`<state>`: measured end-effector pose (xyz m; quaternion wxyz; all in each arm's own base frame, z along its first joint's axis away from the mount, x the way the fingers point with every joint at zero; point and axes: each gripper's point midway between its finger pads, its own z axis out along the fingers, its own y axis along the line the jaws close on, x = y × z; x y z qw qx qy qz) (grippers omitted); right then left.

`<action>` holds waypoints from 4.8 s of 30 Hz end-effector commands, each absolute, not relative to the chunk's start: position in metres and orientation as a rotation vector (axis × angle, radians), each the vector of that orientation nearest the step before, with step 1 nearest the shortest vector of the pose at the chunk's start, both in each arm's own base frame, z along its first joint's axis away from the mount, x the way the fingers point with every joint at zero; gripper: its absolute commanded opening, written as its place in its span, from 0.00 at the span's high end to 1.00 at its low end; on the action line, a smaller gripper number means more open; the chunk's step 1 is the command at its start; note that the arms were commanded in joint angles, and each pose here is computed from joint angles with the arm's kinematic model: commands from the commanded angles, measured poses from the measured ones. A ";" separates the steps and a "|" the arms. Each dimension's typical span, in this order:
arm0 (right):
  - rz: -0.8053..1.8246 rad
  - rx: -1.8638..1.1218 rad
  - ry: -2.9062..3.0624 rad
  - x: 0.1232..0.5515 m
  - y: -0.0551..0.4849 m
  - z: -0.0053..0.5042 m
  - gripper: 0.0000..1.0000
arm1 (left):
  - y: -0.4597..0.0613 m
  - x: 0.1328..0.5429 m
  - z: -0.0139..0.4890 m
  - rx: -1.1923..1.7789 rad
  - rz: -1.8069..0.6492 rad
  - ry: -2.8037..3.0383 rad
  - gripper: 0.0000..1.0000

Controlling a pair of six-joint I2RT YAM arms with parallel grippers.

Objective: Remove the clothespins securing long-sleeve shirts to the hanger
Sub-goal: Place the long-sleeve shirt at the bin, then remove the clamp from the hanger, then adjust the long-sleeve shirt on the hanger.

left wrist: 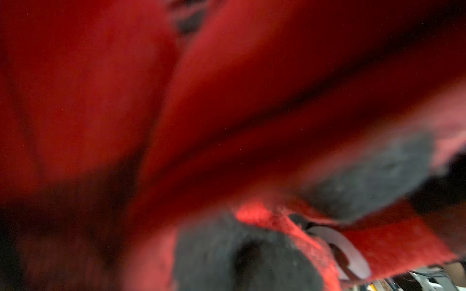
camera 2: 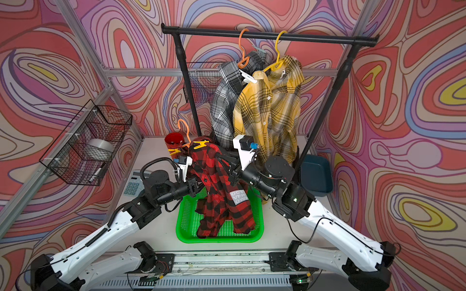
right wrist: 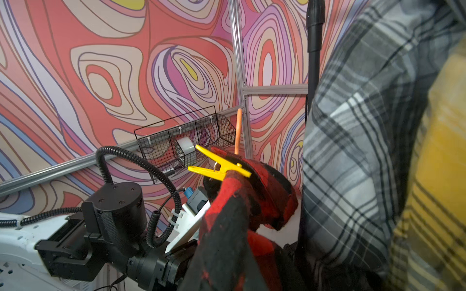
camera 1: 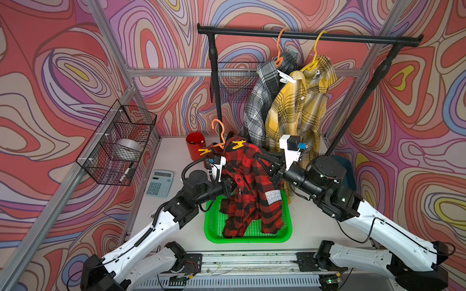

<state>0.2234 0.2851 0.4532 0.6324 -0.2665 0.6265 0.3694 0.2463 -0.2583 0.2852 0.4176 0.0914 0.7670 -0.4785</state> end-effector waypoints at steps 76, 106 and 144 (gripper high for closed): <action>0.756 -0.829 1.768 0.247 0.293 0.360 0.37 | -0.192 0.356 0.372 0.316 -0.873 1.758 1.00; 0.744 -0.437 1.774 0.365 0.163 0.511 0.01 | -0.194 0.362 0.371 0.311 -0.888 1.783 1.00; 0.577 -1.117 1.669 0.232 0.289 0.402 0.39 | -0.188 0.366 0.345 0.319 -0.788 2.021 1.00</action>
